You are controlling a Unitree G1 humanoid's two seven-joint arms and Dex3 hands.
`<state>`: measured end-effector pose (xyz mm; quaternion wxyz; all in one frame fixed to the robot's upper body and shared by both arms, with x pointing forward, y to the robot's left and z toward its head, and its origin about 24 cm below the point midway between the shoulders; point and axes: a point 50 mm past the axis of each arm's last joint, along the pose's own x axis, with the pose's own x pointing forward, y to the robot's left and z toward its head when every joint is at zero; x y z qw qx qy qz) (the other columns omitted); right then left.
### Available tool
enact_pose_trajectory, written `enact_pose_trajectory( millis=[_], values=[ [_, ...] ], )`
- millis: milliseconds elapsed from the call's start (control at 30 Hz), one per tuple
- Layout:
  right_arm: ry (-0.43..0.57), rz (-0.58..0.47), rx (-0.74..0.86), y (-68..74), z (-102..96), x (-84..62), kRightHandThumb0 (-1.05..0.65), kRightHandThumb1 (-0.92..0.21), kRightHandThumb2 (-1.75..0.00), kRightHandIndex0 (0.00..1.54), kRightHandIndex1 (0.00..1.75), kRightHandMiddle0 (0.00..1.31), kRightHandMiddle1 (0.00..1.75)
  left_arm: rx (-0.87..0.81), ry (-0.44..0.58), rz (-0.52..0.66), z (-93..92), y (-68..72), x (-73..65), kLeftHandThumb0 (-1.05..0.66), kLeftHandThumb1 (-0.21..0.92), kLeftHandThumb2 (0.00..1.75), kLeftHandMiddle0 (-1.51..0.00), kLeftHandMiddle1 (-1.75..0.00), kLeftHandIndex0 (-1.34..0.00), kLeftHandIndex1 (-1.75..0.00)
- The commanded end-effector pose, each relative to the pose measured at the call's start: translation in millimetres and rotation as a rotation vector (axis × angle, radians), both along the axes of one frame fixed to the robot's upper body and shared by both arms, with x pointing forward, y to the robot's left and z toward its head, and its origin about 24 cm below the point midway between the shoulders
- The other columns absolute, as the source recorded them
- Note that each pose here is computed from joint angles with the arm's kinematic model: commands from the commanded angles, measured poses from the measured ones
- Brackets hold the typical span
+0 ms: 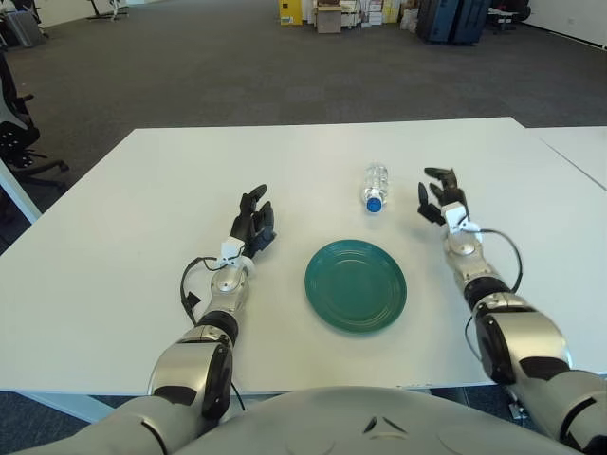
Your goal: Put the bottle into the plate.
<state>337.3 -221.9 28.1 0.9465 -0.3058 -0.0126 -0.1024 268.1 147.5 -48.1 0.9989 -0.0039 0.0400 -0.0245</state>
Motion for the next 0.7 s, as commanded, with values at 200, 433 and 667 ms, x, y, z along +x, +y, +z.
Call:
enact_pose_trajectory(
  millis=[200, 433, 667],
  values=[
    [-0.008, 0.122, -0.515, 2.5, 33.9, 26.0, -0.89, -0.92, -0.91, 0.10, 0.00, 0.00, 0.42, -0.023, 0.137, 0.012, -25.8, 0.8, -24.4, -0.83, 0.92, 0.69, -0.41, -0.02, 0.00, -0.75],
    [0.003, 0.203, -0.590, 17.0, 39.9, 33.9, -0.98, -0.92, -0.92, 0.01, 0.00, 0.00, 0.20, -0.020, 0.132, -0.005, -24.8, -4.3, -23.1, -0.86, 0.92, 0.70, -0.40, -0.02, 0.00, -0.75],
    [-0.023, 0.265, -0.612, 39.0, 43.5, 39.1, -1.00, -0.92, -0.92, 0.00, 0.00, 0.00, 0.16, 0.000, 0.143, -0.024, -25.0, -8.0, -21.6, -0.88, 0.92, 0.73, -0.39, -0.01, 0.00, -0.73]
  ],
)
